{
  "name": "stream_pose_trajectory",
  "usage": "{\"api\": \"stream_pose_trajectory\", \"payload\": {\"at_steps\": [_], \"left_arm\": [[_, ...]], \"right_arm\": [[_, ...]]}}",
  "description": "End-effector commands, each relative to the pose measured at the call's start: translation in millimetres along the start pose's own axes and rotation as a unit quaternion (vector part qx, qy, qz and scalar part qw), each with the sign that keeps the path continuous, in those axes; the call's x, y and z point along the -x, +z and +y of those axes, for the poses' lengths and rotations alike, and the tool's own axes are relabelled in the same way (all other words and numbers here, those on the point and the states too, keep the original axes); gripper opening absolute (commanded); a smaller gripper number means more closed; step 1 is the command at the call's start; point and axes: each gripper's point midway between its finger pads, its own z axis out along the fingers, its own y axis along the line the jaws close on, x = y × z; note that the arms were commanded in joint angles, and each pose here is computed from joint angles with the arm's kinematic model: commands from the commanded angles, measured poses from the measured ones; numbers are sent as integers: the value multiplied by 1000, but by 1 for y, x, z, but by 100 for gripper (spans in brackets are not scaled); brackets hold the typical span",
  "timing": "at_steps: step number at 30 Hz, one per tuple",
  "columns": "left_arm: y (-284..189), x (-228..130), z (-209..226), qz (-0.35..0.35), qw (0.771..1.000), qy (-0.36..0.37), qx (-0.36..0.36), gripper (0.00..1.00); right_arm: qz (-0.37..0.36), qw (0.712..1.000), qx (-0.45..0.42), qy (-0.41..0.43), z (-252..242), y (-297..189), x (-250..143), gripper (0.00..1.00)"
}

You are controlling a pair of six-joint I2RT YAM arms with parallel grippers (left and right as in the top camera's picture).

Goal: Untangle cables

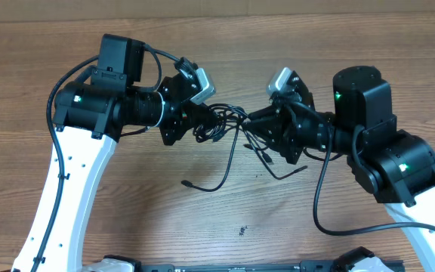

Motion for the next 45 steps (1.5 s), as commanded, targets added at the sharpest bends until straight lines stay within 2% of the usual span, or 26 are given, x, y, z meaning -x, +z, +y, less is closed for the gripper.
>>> {"api": "stream_pose_trajectory", "payload": {"at_steps": [1,10,14,18,22,25,30,45], "left_arm": [[0,3,-3,-11,1000,7,-14,4],[0,0,0,-1,1000,7,-3,4],[0,-2,-2,1,1000,2,-8,4],[-1,10,-16,-35,998,13,-50,4],[-4,23,-31,-74,993,31,-92,4],[-4,23,-32,-74,992,30,-93,4],[-3,21,-29,-68,994,30,-85,4],[-2,20,-22,-61,995,36,-68,4]], "right_arm": [[-20,999,-38,-8,-6,-8,14,16],[-30,998,-45,-15,-8,-10,19,16],[-27,994,-108,-17,-28,-15,19,16],[-10,985,-171,-10,-52,-17,13,19],[17,985,-172,-1,-62,-4,1,19],[28,985,-170,5,-67,4,-4,19],[31,991,-128,10,-56,13,-7,15],[27,998,61,-6,16,8,-12,14]]}}
